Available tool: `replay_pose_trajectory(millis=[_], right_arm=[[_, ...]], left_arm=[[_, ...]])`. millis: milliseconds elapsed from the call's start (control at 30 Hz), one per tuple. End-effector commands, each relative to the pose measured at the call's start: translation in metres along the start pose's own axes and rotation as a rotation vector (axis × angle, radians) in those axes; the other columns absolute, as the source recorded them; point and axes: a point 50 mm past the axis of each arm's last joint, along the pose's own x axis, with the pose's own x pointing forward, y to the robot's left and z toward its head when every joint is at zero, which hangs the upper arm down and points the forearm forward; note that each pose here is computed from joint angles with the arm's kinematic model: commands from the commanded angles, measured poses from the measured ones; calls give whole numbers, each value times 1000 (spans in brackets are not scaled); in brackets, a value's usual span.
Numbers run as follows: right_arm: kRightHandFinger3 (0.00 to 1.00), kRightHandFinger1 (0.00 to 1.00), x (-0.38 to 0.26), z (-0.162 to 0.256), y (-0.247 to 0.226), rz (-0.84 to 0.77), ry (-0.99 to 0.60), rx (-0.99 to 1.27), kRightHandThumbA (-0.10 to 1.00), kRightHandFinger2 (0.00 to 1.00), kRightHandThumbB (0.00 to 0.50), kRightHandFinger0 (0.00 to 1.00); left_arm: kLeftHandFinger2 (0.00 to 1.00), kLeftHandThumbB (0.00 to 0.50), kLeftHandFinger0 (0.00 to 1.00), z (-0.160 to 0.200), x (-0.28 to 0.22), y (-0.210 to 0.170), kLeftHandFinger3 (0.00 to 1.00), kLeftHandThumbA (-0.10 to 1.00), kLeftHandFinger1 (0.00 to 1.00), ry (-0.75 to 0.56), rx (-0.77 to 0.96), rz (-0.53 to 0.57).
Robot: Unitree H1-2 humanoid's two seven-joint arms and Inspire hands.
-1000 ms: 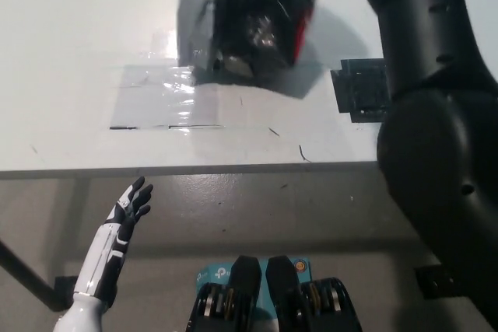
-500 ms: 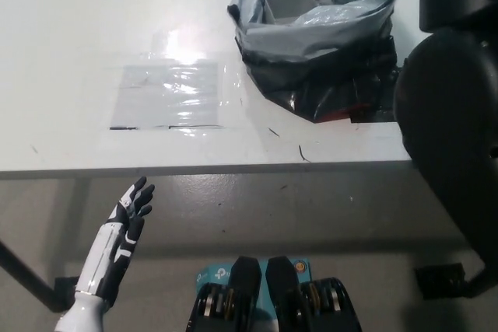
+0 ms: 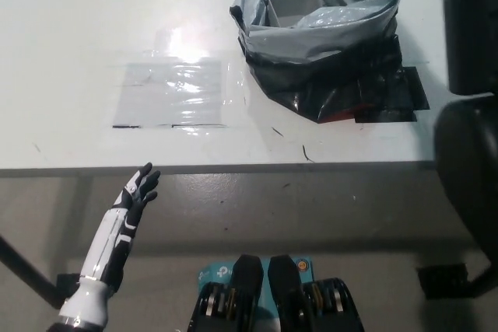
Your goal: Use the right hand to pick up a small rectangular container and put it into a plastic bag and lift the bag
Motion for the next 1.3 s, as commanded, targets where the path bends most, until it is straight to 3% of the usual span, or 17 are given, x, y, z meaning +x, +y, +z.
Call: replay_pose_trajectory(millis=[0, 67, 167, 200, 333, 367, 467, 567, 633, 700, 833, 867, 967, 1033, 1133, 1167, 1267], right_arm=[[1000, 1000, -140, 164, 51, 230, -764, -1041, 1000, 1000, 312, 1000], [1000, 1000, -177, 173, 45, 213, -821, -1098, 975, 1000, 328, 1000], [1000, 1000, -227, 179, 34, 201, -882, -1132, 891, 1000, 292, 1000], [1000, 1000, -257, 181, 24, 170, -926, -1192, 916, 1000, 258, 1000], [1000, 1000, -290, 181, 14, 121, -972, -1230, 886, 1000, 246, 1000], [1000, 1000, -316, 179, 4, 71, -1018, -1268, 904, 1000, 214, 1000], [1000, 1000, -352, 166, -6, -5, -1062, -1276, 928, 1000, 207, 1000], [1000, 1000, -375, 137, -20, -72, -1119, -1266, 930, 1000, 245, 1000], [1000, 1000, -381, 122, -23, -82, -1129, -1257, 932, 1000, 242, 1000], [1000, 1000, -386, 90, -26, -87, -1107, -1229, 1000, 1000, 273, 1000], [1000, 1000, -396, 33, -17, -14, -1034, -1078, 927, 1000, 335, 1000], [1000, 1000, -396, 6, -6, -41, -998, -966, 951, 1000, 385, 1000], [1000, 1000, -384, -42, 3, 6, -929, -822, 1000, 1000, 336, 1000], [1000, 1000, -379, -72, 5, 58, -828, -787, 1000, 1000, 354, 1000], [1000, 1000, -378, -130, 2, 84, -621, -780, 1000, 1000, 259, 1000], [1000, 1000, -377, -148, -3, 58, -528, -801, 1000, 1000, 317, 1000], [1000, 1000, -384, -202, -21, -15, -285, -843, 1000, 1000, 321, 1000]], left_arm=[[1000, 184, 1000, 36, 48, 15, 1000, 1000, 1000, -149, 59, -26], [1000, 177, 1000, 43, 60, 17, 1000, 1000, 1000, -179, 64, -25], [1000, 175, 1000, 52, 71, 20, 1000, 1000, 1000, -206, 69, -23], [1000, 167, 1000, 56, 76, 21, 1000, 1000, 1000, -217, 65, -22], [1000, 159, 1000, 62, 81, 22, 1000, 1000, 1000, -230, 65, -21], [1000, 157, 1000, 66, 86, 22, 1000, 1000, 1000, -238, 70, -19], [1000, 149, 1000, 70, 91, 20, 1000, 1000, 1000, -249, 65, -19], [1000, 137, 1000, 73, 98, 16, 1000, 1000, 1000, -263, 53, -22], [1000, 138, 1000, 73, 98, 14, 1000, 1000, 1000, -266, 48, -24], [1000, 133, 1000, 73, 97, 14, 1000, 1000, 1000, -261, 46, -24], [1000, 157, 1000, 71, 92, 13, 1000, 1000, 1000, -246, 46, -20], [1000, 158, 1000, 69, 89, 12, 1000, 1000, 1000, -239, 42, -22], [1000, 156, 1000, 63, 83, 11, 1000, 1000, 1000, -230, 35, -27], [1000, 154, 1000, 59, 77, 11, 1000, 1000, 1000, -219, 38, -28], [1000, 166, 1000, 49, 65, 10, 1000, 1000, 1000, -195, 37, -35], [1000, 181, 1000, 47, 63, 10, 1000, 1000, 1000, -190, 35, -36], [1000, 195, 1000, 40, 51, 8, 1000, 1000, 1000, -171, 27, -47]])
